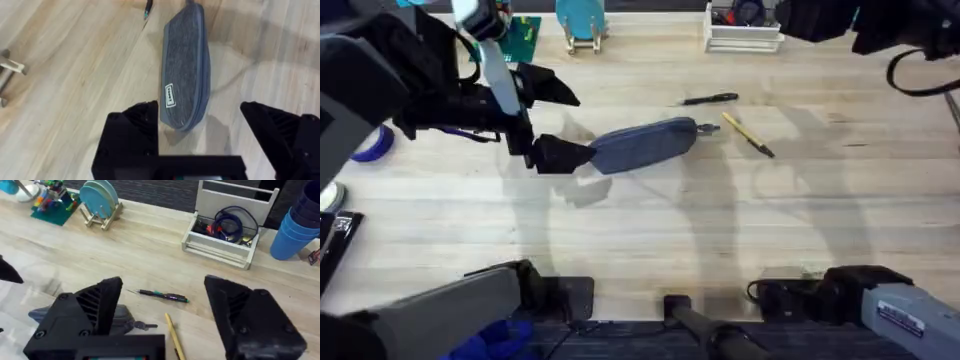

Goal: Unzip the bag, pick up the pens from the table one at a time and place them inside, then zip the bag closed.

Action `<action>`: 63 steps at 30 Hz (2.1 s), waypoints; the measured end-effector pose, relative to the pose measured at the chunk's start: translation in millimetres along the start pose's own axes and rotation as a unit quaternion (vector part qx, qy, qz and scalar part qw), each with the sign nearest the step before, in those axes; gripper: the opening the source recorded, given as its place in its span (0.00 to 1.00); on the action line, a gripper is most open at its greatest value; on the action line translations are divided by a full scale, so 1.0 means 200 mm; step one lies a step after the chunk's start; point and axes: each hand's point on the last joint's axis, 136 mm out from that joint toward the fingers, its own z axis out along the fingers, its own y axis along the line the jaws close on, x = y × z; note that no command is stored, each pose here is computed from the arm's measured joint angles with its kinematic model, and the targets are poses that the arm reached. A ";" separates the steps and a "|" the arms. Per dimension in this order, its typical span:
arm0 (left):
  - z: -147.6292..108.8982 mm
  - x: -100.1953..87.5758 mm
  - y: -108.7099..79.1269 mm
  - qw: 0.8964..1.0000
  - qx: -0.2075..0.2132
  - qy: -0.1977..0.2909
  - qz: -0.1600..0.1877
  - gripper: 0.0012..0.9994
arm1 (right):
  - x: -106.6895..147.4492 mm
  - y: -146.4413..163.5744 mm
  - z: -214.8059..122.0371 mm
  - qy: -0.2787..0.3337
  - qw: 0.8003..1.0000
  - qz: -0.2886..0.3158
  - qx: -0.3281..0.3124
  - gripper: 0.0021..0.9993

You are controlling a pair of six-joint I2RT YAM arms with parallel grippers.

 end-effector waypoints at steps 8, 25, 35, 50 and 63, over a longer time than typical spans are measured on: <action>0.05 0.09 0.02 0.999 0.022 0.017 -0.018 1.00 | 0.00 0.00 0.00 0.000 1.000 0.000 0.000 1.00; 0.25 0.25 0.02 0.995 0.098 0.026 0.006 1.00 | -0.02 0.00 0.00 -0.009 1.000 -0.003 0.000 1.00; 0.33 0.25 0.01 0.993 0.115 0.027 0.029 0.99 | -0.02 0.00 0.00 -0.009 1.000 -0.003 0.000 1.00; 0.37 0.22 0.00 0.991 0.120 0.026 0.058 0.42 | -0.02 0.00 0.00 -0.009 1.000 -0.003 0.000 1.00; 0.37 0.21 0.00 0.991 0.120 0.024 0.060 0.04 | -0.02 0.00 0.00 -0.006 1.000 -0.002 0.000 1.00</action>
